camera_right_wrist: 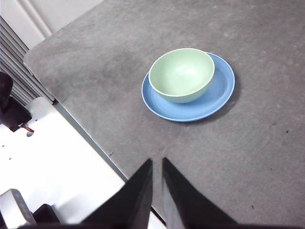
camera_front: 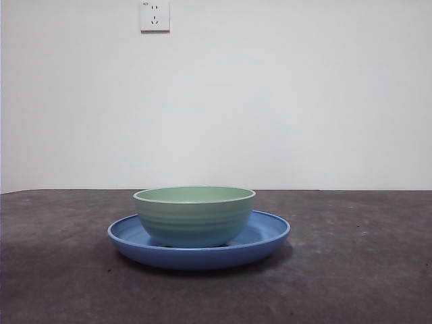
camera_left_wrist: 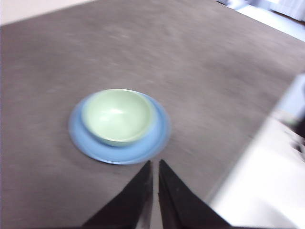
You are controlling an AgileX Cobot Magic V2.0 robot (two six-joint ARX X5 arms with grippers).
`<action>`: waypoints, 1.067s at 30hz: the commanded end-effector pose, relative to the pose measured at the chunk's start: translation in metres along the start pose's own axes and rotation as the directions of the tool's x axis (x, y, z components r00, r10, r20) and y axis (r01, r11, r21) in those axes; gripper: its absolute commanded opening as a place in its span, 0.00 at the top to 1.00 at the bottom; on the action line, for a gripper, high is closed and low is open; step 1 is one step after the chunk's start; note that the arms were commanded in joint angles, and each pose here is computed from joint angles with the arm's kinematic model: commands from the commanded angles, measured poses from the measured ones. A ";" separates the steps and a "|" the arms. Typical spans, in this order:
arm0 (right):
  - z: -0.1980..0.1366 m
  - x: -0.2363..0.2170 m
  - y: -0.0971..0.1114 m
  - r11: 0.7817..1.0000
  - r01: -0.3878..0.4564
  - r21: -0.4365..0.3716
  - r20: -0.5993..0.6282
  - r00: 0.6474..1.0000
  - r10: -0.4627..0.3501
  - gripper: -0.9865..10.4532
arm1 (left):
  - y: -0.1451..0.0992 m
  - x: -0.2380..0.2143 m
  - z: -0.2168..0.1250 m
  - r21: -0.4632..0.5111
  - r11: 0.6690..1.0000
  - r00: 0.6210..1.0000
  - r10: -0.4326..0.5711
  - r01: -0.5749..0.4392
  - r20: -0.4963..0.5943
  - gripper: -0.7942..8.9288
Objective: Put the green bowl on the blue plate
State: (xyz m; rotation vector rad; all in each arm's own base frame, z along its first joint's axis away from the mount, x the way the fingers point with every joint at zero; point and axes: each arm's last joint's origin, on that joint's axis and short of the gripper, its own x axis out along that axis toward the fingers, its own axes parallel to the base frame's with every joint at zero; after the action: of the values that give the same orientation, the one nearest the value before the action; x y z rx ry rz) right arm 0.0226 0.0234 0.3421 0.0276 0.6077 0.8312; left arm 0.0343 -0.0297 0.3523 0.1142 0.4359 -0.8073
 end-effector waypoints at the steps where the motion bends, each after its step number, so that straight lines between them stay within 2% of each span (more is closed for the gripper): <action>1: 0.002 -0.002 0.001 1.000 -0.006 -0.022 0.015 1.000 0.007 0.89 | 0.009 0.006 -0.001 0.019 0.991 0.991 0.129 -0.130 0.027 0.90; 4: 0.002 -0.002 0.001 1.000 -0.006 -0.022 0.015 1.000 0.006 0.89 | 0.023 0.017 -0.011 -0.057 0.955 0.951 0.295 -0.291 0.092 0.90; 9: 0.002 -0.002 0.001 1.000 -0.006 -0.022 0.015 1.000 0.006 0.89 | 0.049 0.040 -0.044 -0.145 0.863 0.839 0.504 -0.484 0.203 0.90; 13: 0.002 -0.002 0.001 1.000 -0.006 -0.022 0.015 1.000 0.006 0.89 | 0.066 0.060 -0.079 -0.218 0.792 0.754 0.610 -0.570 0.242 0.90; 18: 0.002 -0.002 0.001 1.000 -0.006 -0.022 0.015 1.000 0.007 0.89 | 0.075 0.082 -0.120 -0.350 0.686 0.646 0.724 -0.639 0.240 0.90; 22: 0.002 -0.002 0.001 1.000 -0.006 -0.023 0.015 1.000 0.006 0.89 | 0.077 0.091 -0.141 -0.358 0.660 0.635 0.746 -0.661 0.203 0.90; 32: 0.002 -0.002 0.001 1.000 -0.006 -0.022 0.015 1.000 0.006 0.89 | 0.079 0.101 -0.163 -0.351 0.658 0.648 0.744 -0.666 0.164 0.90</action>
State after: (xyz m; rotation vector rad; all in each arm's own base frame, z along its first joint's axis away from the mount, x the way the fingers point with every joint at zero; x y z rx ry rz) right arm 0.0226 0.0234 0.3421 0.0275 0.6077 0.8309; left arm 0.0984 -0.0010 0.1568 -0.0841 0.1851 0.0379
